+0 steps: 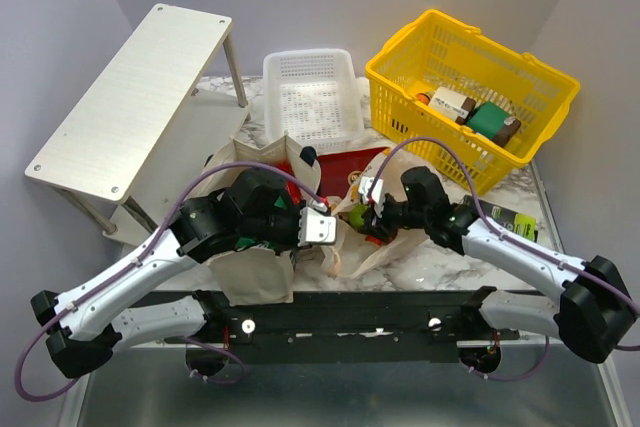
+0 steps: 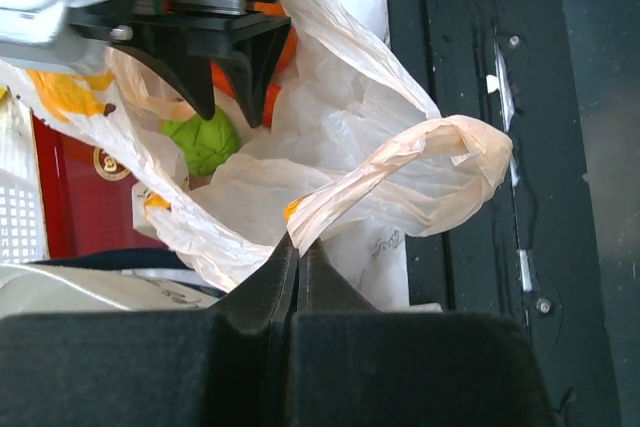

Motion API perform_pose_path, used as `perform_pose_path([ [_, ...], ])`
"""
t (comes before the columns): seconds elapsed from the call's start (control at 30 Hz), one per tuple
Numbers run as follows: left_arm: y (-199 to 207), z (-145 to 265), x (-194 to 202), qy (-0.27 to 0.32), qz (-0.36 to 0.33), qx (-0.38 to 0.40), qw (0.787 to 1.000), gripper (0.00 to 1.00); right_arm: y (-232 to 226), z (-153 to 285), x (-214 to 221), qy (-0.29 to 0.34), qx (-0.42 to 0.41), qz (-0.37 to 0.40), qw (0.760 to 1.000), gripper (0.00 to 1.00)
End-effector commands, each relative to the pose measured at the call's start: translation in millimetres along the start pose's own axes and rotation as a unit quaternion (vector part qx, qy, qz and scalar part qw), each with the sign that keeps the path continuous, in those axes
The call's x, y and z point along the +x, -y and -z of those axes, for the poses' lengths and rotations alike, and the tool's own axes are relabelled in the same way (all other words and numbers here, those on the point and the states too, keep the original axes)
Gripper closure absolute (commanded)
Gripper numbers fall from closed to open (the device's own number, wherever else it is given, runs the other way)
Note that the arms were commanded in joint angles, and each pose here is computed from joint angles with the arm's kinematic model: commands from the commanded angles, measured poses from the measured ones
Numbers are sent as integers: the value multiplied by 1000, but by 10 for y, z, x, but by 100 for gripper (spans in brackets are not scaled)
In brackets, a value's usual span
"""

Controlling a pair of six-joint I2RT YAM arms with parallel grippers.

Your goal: Untie the knot of the grocery bags and take out the mixed food

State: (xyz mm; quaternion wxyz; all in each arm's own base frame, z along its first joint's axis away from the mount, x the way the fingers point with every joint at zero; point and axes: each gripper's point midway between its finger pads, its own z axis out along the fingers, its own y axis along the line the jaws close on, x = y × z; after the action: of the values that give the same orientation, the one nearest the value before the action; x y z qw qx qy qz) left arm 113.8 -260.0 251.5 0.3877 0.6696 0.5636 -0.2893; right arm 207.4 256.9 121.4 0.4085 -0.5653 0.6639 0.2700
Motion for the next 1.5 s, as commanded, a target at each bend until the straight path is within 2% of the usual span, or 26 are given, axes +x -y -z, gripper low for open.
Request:
perform_pose_path([
  [0.0, -44, 268, -146, 1, -29, -27, 999, 100, 254, -104, -19, 9, 75, -74, 994, 55],
  [0.03, -71, 377, -290, 17, -43, -38, 998, 100, 269, -115, 8, 4, 80, -84, 993, 56],
  [0.1, -36, 455, -317, 21, -70, -34, 997, 100, 326, -164, 12, 6, 90, -94, 991, 54],
  [0.2, 4, 493, -233, 18, -72, -41, 996, 100, 436, -216, 43, -1, 113, -108, 988, 41],
  [0.3, 27, 461, -159, 16, -62, -43, 997, 100, 602, -246, 80, -15, 149, -116, 982, 33],
  [0.4, -7, 421, -186, 26, -55, -51, 997, 100, 548, -319, 32, -17, 118, -115, 986, 27],
  [0.53, -38, 315, -113, 25, -59, -52, 997, 100, 420, -490, 126, -36, 70, -147, 986, 23],
  [0.77, -105, 252, -95, 29, -64, -66, 995, 100, 497, -628, 515, -91, 117, -226, 963, 20],
  [0.9, -134, 260, -61, 25, -66, -77, 995, 100, 563, -637, 575, -98, 140, -233, 957, 28],
  [0.93, -142, 267, -58, 24, -66, -80, 994, 100, 548, -642, 548, -95, 130, -227, 960, 35],
  [0.97, -149, 266, -49, 22, -67, -81, 994, 100, 551, -643, 504, -91, 125, -222, 963, 51],
  [1.1, -169, 264, -21, 18, -69, -88, 994, 100, 530, -512, 283, -76, 110, -198, 971, 72],
  [1.17, -183, 252, 4, 17, -70, -93, 993, 100, 541, -355, -5, -44, 107, -166, 979, 82],
  [1.27, -204, 231, 51, 12, -70, -99, 993, 100, 442, -82, -268, -26, 91, -132, 987, 89],
  [1.4, -235, 238, 39, 7, -72, -101, 992, 100, 126, 332, -497, -35, 33, -106, 993, 90],
  [1.47, -260, 232, 19, 7, -75, -104, 992, 100, -2, 503, -733, -6, 0, -64, 998, 90],
])
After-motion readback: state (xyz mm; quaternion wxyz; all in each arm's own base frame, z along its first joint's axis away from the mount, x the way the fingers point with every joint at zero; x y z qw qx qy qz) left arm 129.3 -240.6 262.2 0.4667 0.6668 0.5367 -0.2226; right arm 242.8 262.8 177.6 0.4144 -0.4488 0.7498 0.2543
